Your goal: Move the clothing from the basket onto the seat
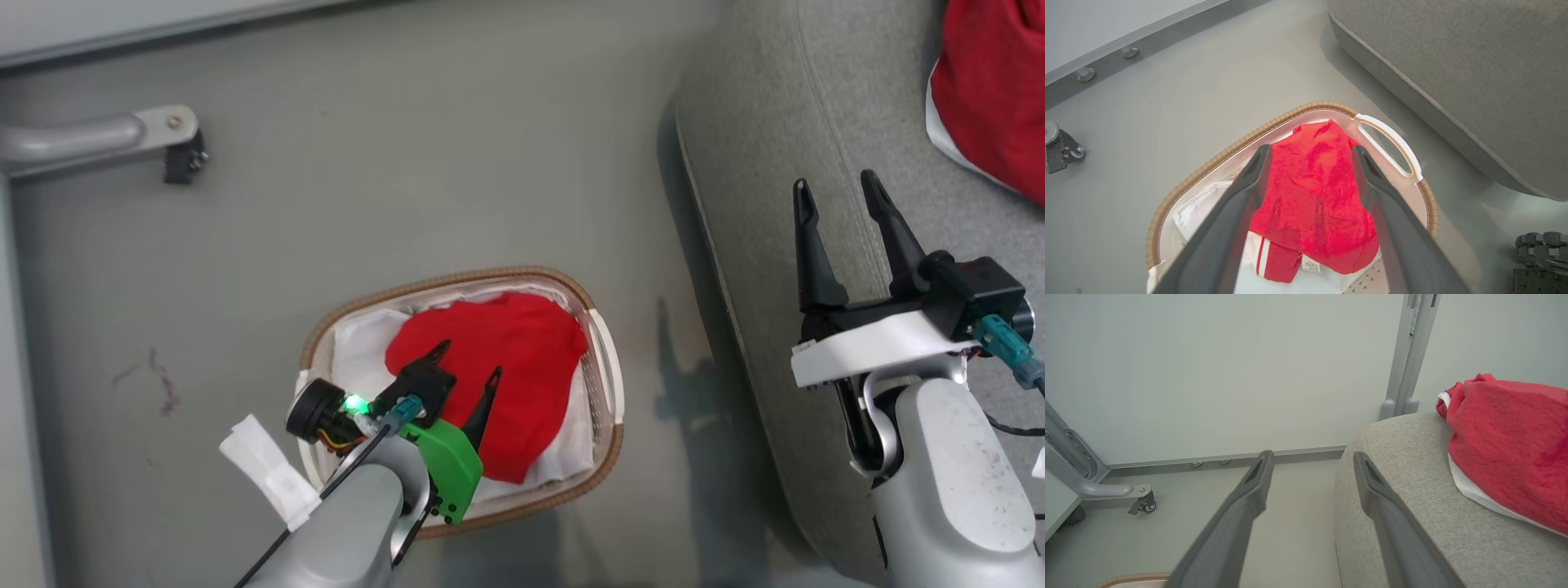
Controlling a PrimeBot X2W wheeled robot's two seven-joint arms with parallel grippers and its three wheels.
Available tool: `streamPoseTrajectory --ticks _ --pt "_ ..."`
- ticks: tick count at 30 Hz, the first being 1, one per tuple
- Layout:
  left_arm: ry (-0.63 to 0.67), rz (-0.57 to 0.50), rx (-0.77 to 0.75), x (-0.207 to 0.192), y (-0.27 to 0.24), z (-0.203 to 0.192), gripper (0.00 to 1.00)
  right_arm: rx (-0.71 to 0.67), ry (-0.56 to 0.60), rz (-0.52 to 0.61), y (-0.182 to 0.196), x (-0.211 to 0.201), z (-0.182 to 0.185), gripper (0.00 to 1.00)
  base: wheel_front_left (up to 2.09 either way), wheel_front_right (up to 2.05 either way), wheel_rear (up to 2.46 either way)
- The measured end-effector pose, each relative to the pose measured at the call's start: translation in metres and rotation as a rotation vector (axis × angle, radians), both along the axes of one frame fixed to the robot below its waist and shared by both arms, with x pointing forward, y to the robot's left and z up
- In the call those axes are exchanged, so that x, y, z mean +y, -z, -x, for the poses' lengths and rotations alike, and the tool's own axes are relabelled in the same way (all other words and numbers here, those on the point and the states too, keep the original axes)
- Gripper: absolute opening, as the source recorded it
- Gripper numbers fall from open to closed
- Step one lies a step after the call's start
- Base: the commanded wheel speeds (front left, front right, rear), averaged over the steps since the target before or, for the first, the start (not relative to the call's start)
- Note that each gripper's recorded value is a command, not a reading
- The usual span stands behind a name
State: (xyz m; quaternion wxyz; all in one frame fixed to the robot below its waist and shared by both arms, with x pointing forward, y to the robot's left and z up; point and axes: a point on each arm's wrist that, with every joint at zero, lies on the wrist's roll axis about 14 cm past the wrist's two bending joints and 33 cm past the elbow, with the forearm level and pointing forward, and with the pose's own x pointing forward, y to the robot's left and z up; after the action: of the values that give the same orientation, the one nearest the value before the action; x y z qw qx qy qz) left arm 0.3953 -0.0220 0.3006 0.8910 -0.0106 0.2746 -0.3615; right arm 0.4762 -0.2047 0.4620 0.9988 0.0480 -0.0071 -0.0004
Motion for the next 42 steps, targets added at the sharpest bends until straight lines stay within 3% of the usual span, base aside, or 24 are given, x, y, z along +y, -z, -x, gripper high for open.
streamPoseTrajectory --ticks 5,15,25,40,41,42 --pt "0.125 -0.026 0.061 -0.022 0.032 0.009 1.00 0.039 0.039 -0.001 0.020 -0.016 -0.006 1.00 0.00 0.00 0.00" --pt "0.276 -0.050 0.064 -0.050 0.074 -0.014 1.00 0.080 0.065 -0.001 0.046 -0.030 -0.017 1.00 0.00 0.00 0.00" --pt "0.330 -0.086 0.067 -0.063 0.110 -0.036 1.00 0.142 0.088 0.021 0.069 -0.043 -0.012 1.00 0.00 0.00 0.00" --pt "0.386 -0.309 0.228 -0.045 0.157 -0.015 1.00 0.176 0.086 0.019 0.079 -0.043 -0.007 1.00 0.00 0.00 0.00" --pt "0.392 -0.319 0.238 -0.044 0.159 -0.013 0.88 0.178 0.085 0.018 0.079 -0.043 -0.007 1.00 0.00 0.00 0.00" --pt "0.398 -0.329 0.247 -0.044 0.162 -0.011 0.66 0.180 0.084 0.019 0.080 -0.043 -0.007 1.00 0.00 0.00 0.00"
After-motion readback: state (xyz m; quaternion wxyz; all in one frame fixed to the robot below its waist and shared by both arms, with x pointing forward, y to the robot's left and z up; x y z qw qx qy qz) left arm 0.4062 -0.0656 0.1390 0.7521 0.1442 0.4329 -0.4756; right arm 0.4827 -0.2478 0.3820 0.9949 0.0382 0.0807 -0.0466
